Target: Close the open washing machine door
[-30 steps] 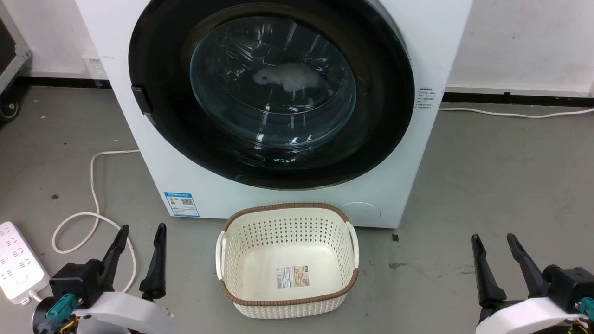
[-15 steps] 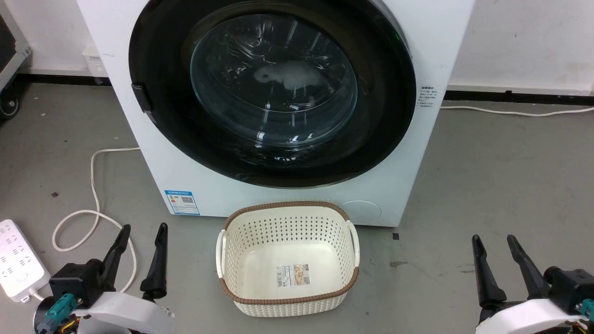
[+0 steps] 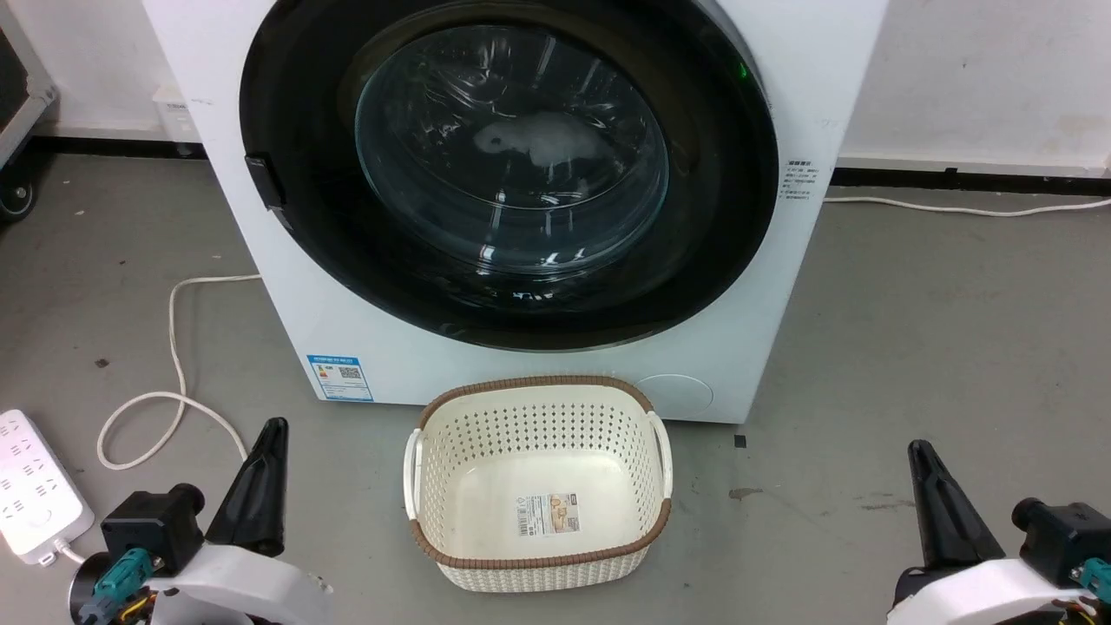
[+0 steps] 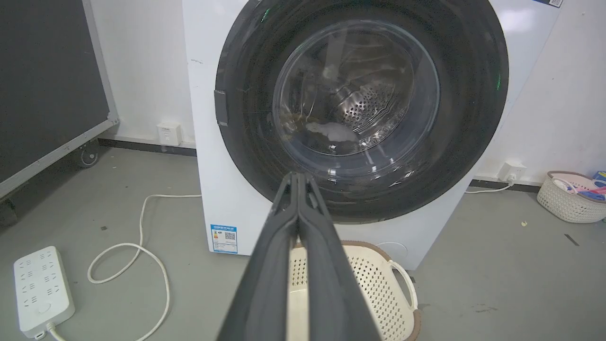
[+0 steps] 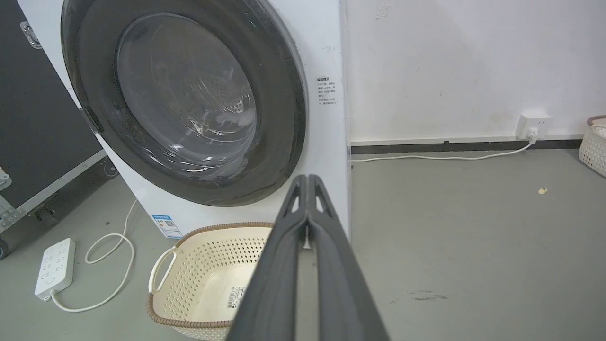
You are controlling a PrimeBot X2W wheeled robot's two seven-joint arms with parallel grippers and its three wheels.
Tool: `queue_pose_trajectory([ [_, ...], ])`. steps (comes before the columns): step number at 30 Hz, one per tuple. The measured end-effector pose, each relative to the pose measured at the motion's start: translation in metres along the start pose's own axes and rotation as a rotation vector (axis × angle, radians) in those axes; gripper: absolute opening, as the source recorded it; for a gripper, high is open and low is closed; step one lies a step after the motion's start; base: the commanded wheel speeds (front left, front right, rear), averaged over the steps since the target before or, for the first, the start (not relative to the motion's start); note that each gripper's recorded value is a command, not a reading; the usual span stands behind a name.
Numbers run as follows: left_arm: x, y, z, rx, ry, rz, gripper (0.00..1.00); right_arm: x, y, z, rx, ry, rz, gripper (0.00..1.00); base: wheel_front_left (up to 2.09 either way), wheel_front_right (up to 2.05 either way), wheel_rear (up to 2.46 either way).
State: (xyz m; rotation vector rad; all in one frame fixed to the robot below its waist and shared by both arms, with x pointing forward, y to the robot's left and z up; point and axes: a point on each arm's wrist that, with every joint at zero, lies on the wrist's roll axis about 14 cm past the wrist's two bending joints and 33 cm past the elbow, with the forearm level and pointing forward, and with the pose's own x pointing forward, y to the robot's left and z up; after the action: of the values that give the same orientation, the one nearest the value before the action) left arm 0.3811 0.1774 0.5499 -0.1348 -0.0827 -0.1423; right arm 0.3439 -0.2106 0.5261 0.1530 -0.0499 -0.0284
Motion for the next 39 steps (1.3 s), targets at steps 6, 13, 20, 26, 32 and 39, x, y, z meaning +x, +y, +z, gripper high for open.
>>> queue_pose_trajectory([
  [6,0.000,0.000,0.001,0.010,-0.006,0.004,0.00,0.001,0.002,-0.001,-0.009,0.007,0.008,0.00,0.00,0.00,0.00],
  [13,0.000,-0.001,0.001,0.020,-0.008,0.008,0.00,0.002,0.005,-0.003,-0.020,0.015,0.017,0.00,0.00,0.00,0.00],
  [20,0.000,-0.002,0.001,0.031,-0.012,0.013,0.00,0.004,0.008,-0.004,-0.033,0.022,0.027,0.00,0.00,0.00,0.00],
  [26,0.000,-0.002,0.001,0.038,-0.012,0.019,0.00,0.004,0.010,-0.005,-0.041,0.027,0.034,0.00,0.00,0.00,0.00],
  [32,0.000,-0.002,0.001,0.050,-0.012,0.025,0.00,0.005,0.013,-0.006,-0.051,0.034,0.041,0.00,0.00,0.00,0.00],
  [39,0.000,-0.002,0.000,0.059,-0.011,0.029,0.00,0.006,0.016,-0.008,-0.059,0.040,0.050,0.00,0.00,0.00,0.00],
])
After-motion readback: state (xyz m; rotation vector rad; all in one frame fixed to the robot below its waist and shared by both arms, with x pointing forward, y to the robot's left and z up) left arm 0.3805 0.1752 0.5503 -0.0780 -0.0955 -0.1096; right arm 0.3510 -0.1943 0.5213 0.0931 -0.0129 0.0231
